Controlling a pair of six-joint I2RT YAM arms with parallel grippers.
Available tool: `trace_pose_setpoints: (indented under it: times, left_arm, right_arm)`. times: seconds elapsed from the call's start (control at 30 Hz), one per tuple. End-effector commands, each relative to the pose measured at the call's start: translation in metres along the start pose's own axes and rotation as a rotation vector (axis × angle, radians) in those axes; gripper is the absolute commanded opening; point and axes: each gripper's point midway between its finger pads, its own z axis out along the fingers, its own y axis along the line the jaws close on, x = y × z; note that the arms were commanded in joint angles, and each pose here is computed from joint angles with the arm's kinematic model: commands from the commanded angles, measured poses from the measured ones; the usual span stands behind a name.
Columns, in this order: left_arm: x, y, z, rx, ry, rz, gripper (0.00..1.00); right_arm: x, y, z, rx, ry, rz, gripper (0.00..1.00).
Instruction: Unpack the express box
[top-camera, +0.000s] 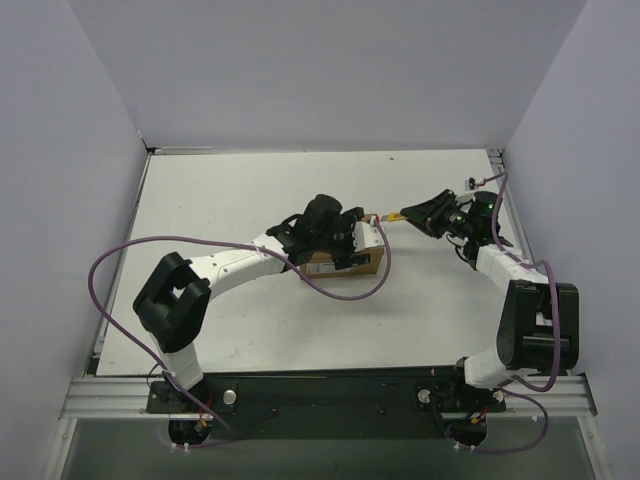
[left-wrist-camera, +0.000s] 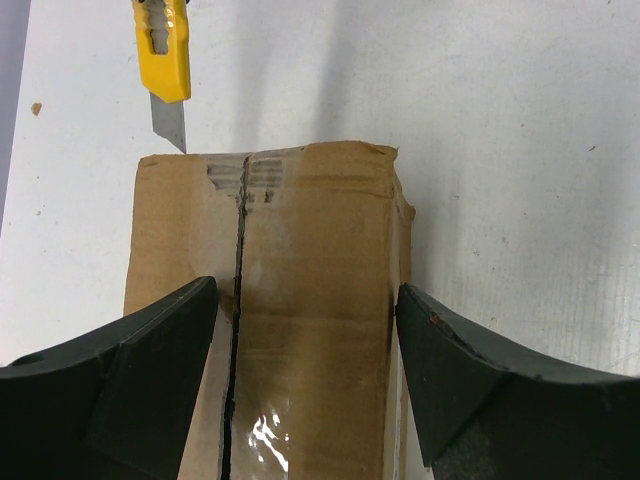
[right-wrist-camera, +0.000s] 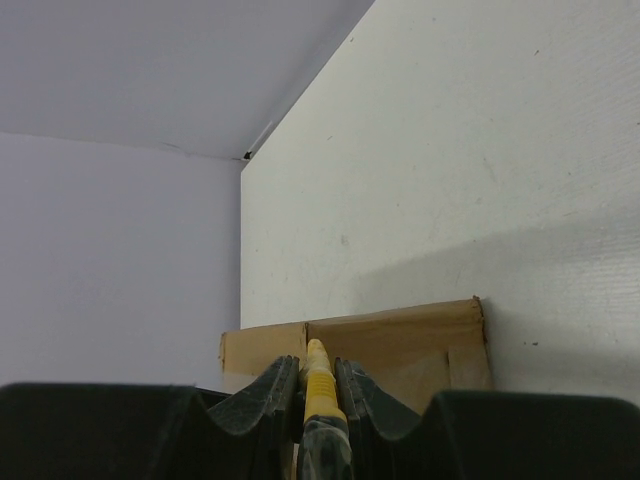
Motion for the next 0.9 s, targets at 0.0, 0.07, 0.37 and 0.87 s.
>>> trace_pose_setpoints:
  times: [0.0,0.07,0.37,0.87]
  left_arm:
    - [-0.013,0.008,0.000,0.001,-0.032,-0.011,0.81]
    - [-0.013,0.008,0.000,0.001,-0.032,-0.013,0.81]
    - [-0.011,0.007,0.001,0.004,-0.031,-0.016,0.81]
    - [-0.003,0.017,-0.002,-0.022,-0.020,-0.018,0.81]
  right_arm:
    - [-0.012,0.031,-0.010,-0.095,-0.043,-0.086,0.00]
    - [-0.013,0.031,-0.011,-0.097,-0.044,-0.087,0.00]
    - [0.000,0.021,-0.009,-0.072,-0.004,-0.086,0.00]
    - [0.018,0.020,-0.006,-0.112,0.082,-0.082,0.00]
